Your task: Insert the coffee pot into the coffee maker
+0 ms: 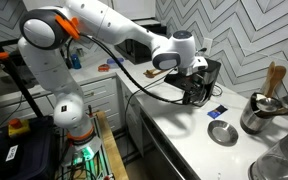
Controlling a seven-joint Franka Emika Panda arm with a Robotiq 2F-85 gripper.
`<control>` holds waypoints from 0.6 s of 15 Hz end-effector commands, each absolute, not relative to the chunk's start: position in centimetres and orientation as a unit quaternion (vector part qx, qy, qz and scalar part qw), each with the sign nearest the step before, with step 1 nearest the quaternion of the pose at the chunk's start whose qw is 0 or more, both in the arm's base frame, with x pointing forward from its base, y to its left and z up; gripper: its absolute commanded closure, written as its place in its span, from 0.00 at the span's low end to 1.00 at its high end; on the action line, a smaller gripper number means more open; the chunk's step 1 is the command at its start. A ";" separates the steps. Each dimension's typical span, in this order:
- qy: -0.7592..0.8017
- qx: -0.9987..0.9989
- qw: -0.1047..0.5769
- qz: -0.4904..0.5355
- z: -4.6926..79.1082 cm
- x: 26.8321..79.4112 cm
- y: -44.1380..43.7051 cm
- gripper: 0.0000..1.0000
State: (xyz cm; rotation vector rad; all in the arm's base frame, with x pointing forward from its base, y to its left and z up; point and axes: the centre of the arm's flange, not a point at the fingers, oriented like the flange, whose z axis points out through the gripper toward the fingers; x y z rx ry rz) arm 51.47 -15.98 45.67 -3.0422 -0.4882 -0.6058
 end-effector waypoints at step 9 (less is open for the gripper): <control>-0.231 -0.955 0.000 -0.187 45.6 53.5 -15.5 0.93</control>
